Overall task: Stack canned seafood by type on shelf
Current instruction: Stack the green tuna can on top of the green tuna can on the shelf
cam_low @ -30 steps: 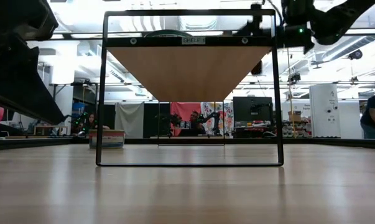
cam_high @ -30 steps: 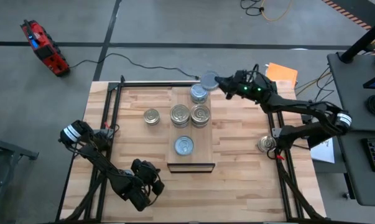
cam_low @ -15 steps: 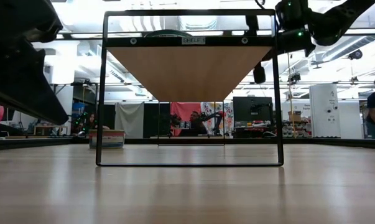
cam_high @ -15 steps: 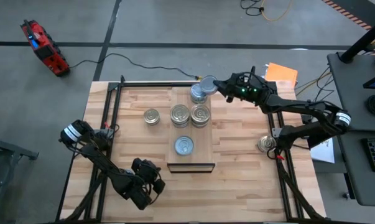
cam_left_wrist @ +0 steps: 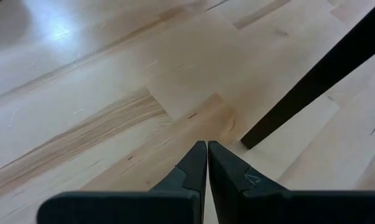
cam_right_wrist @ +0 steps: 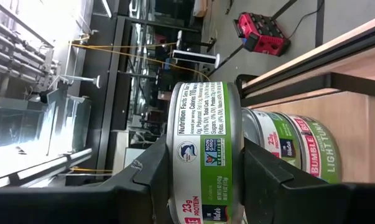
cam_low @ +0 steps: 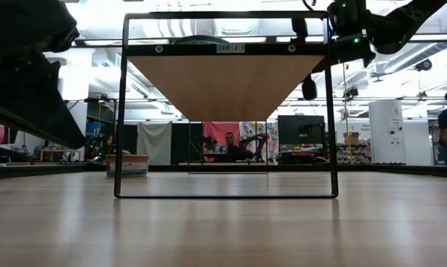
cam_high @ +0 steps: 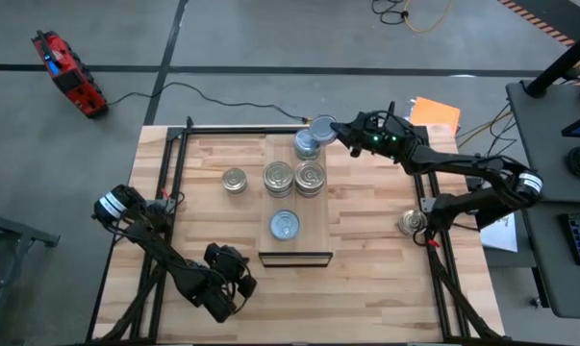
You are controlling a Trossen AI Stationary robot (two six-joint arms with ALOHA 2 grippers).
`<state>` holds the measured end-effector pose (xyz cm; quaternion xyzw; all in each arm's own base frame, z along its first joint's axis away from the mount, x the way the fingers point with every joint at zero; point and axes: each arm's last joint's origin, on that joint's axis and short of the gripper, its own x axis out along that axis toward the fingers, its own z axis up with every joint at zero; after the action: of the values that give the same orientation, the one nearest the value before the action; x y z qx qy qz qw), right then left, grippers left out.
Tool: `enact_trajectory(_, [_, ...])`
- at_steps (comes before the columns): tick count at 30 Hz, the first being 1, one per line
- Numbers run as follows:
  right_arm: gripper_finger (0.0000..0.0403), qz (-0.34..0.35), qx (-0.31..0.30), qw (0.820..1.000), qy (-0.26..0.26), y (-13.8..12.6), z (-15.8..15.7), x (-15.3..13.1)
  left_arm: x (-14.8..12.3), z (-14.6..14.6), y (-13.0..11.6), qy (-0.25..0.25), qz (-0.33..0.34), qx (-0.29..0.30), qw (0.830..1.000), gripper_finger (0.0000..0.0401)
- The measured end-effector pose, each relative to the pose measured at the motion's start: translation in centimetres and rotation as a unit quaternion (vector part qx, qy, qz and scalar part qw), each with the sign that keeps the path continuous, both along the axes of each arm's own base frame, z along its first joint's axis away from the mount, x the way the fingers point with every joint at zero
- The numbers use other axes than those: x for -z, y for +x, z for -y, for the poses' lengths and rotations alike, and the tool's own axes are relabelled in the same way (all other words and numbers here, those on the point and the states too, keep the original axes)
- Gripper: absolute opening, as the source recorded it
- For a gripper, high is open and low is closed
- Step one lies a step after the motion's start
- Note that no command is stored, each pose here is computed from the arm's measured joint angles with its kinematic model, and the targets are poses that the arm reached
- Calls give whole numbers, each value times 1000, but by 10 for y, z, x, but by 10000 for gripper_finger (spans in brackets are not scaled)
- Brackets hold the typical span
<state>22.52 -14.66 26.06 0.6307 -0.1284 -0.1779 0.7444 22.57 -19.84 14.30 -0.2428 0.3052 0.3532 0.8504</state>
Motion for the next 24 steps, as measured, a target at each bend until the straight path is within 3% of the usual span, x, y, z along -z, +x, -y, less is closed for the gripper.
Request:
enact_trajectory(13, [136,-11,-26,1000,-10,28,13,-4,0,0,1,-3,3,-2,1000,0])
enact_trajectory(24, [136,-35,-35,999,7,30,11,-1,0,-1,1,-1,0,-2,1000,0])
